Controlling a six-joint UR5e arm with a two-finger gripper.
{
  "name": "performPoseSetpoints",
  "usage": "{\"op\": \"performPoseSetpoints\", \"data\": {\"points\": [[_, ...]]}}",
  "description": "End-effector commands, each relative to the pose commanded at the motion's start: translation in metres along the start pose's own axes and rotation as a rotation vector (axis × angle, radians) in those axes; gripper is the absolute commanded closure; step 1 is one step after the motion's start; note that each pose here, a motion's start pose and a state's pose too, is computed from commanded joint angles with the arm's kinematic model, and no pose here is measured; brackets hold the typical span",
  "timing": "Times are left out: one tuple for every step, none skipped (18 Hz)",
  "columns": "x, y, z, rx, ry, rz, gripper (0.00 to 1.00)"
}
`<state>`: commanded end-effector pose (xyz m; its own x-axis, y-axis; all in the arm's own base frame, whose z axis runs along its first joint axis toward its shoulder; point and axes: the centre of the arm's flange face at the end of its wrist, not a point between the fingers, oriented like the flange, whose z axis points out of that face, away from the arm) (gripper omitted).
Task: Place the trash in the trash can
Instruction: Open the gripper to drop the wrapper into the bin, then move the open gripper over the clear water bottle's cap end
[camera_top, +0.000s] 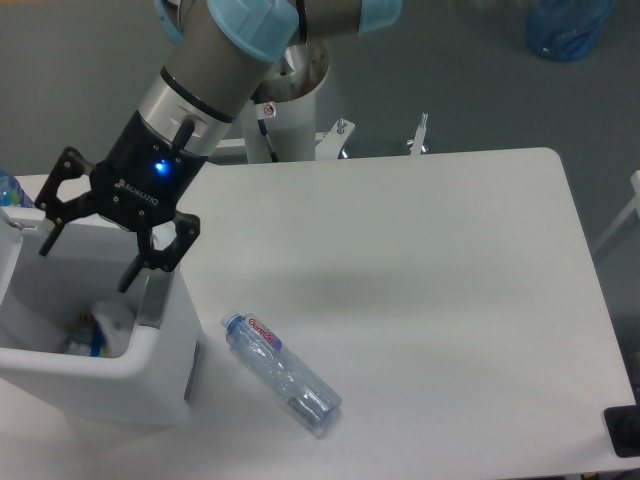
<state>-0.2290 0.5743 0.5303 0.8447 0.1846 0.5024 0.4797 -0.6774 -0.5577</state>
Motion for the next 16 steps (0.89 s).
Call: {"op": "performPoseSetpoints", "data": {"points": [[-0.004, -0.005, -0.003, 0.005, -0.048, 0.006, 0.0], [-0.009, -0.01, -0.003, 0.006, -0.091, 0.008, 0.0], [-0.013, -0.015, -0.004, 0.008, -0.133, 0.007, 0.0], [-0.019, -0.018, -0.006, 0.011, -0.168, -0.008, 0.0], [-0.029, -0.019, -0.011, 0.017, -0.193, -0.029, 0.0], [-0.039, -0.02, -0.013, 0.02, -0.208, -0.041, 0.0], [-0.053, -0.021, -0.012, 0.015, -0.218, -0.061, 0.0], [-0.067, -0.022, -0.013, 0.016, -0.23, -0.076, 0.0], [-0.079, -0.021, -0.015, 0.015, -0.247, -0.087, 0.0], [-0.088, -0.021, -0.018, 0.014, -0.278, -0.09, 0.0], [-0.1, -0.021, -0.019, 0.009, -0.313, -0.098, 0.0], [-0.11, -0.022, -0.022, 0.01, -0.341, -0.108, 0.0], [-0.122, -0.022, -0.021, 0.003, -0.359, -0.123, 0.0], [-0.134, -0.02, -0.017, -0.008, -0.377, -0.135, 0.0], [-0.144, -0.018, -0.011, -0.027, -0.412, -0.144, 0.0], [-0.153, -0.015, -0.008, -0.043, -0.464, -0.149, 0.0]]}}
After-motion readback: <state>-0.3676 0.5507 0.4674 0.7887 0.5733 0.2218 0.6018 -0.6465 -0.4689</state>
